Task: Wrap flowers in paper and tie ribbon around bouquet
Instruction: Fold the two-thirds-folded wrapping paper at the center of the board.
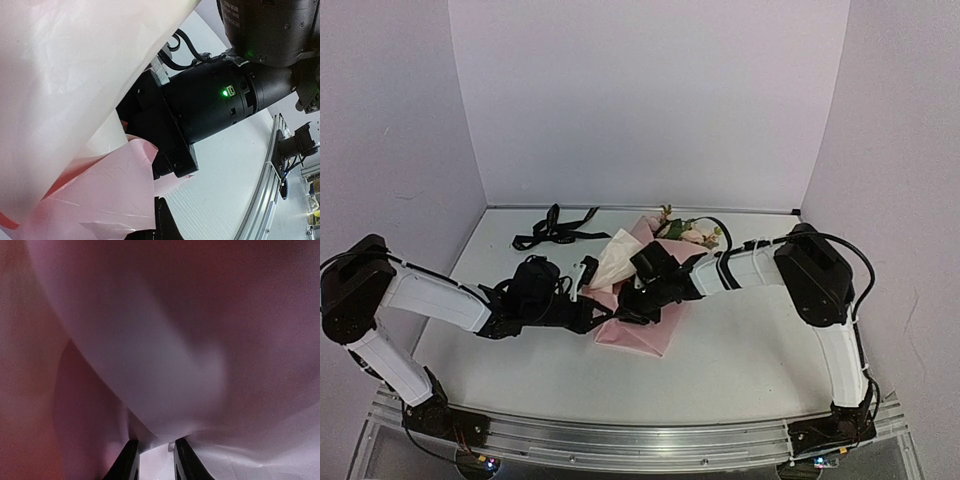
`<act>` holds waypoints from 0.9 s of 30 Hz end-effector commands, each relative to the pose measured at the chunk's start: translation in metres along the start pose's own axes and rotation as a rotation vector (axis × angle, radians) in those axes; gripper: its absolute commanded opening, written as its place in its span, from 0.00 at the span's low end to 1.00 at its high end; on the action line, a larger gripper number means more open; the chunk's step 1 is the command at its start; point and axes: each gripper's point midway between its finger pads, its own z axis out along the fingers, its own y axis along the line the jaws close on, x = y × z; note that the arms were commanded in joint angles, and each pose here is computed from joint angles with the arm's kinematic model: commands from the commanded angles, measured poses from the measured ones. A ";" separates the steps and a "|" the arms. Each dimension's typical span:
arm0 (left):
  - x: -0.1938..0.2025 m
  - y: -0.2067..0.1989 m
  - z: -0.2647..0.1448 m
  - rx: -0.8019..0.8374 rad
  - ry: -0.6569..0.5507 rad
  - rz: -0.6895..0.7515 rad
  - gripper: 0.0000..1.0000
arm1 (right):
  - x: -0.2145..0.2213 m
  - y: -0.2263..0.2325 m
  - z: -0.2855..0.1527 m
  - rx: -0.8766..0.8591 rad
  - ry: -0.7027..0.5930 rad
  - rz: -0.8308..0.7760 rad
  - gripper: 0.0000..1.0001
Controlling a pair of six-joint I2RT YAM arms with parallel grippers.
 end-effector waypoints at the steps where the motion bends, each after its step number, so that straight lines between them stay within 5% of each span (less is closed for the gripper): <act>1: -0.006 -0.010 0.011 0.034 0.019 0.035 0.00 | -0.017 -0.002 -0.014 -0.031 -0.082 0.075 0.24; 17: 0.003 -0.003 0.037 0.004 0.116 0.055 0.00 | -0.013 -0.011 -0.107 -0.026 -0.267 0.083 0.29; 22: 0.011 -0.003 0.050 -0.017 0.194 0.101 0.00 | -0.010 -0.027 -0.134 -0.005 -0.331 0.116 0.41; 27: 0.030 -0.005 0.063 -0.062 0.296 0.173 0.00 | -0.023 -0.031 -0.158 -0.031 -0.379 0.169 0.66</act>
